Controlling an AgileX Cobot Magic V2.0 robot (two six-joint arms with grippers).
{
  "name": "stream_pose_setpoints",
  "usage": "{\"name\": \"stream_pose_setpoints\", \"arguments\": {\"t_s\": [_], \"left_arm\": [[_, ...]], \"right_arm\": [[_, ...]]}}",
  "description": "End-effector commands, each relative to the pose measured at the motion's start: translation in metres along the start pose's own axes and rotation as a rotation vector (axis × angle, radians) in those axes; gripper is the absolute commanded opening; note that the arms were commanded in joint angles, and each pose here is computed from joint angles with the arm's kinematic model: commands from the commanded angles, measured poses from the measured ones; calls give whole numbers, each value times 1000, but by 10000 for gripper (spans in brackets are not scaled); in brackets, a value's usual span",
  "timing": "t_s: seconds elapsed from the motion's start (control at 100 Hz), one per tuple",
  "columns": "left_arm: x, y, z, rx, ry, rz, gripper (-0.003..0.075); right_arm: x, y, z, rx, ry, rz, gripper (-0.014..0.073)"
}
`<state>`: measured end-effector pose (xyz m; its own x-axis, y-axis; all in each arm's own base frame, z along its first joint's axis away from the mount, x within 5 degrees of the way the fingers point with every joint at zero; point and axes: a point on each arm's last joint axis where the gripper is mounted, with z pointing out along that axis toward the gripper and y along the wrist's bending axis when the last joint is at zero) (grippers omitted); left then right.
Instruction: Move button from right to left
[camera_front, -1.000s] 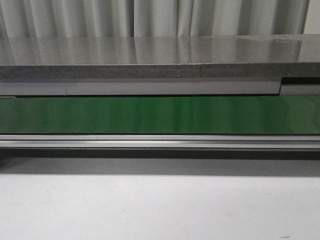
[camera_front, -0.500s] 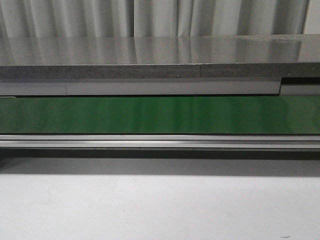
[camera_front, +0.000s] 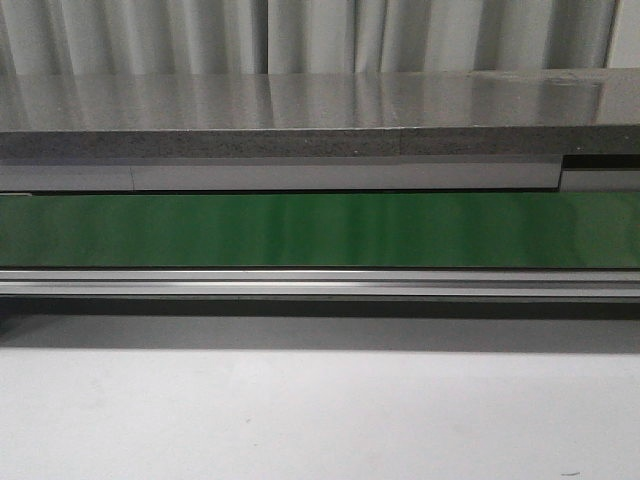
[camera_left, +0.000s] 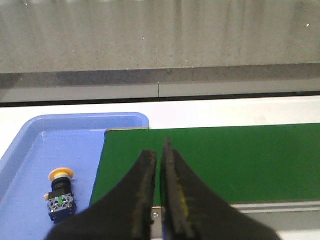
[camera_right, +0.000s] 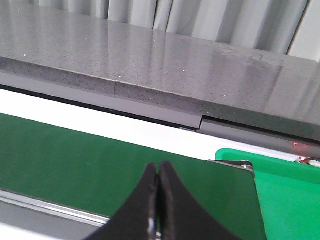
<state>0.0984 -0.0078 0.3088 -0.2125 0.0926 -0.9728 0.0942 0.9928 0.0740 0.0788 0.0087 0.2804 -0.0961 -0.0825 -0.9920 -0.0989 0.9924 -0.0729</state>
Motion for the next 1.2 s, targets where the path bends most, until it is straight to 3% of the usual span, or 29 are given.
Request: {"name": "stream_pose_setpoints", "arguments": {"t_s": [0.0,0.21,0.61,1.19], "left_arm": [[-13,0,-9,4,-144,-3,5],[17,-3,-25,0,-290,-1,5],[82,-7,-34,-1,-342,-19,5],[106,-10,-22,12,-382,-24,5]], "right_arm": [[-13,-4,-1,35,-73,2,-68],[-13,-4,-1,35,-73,2,-68],[-13,-4,-1,35,-73,2,-68],[-13,-4,-1,33,-71,2,-68]]}}
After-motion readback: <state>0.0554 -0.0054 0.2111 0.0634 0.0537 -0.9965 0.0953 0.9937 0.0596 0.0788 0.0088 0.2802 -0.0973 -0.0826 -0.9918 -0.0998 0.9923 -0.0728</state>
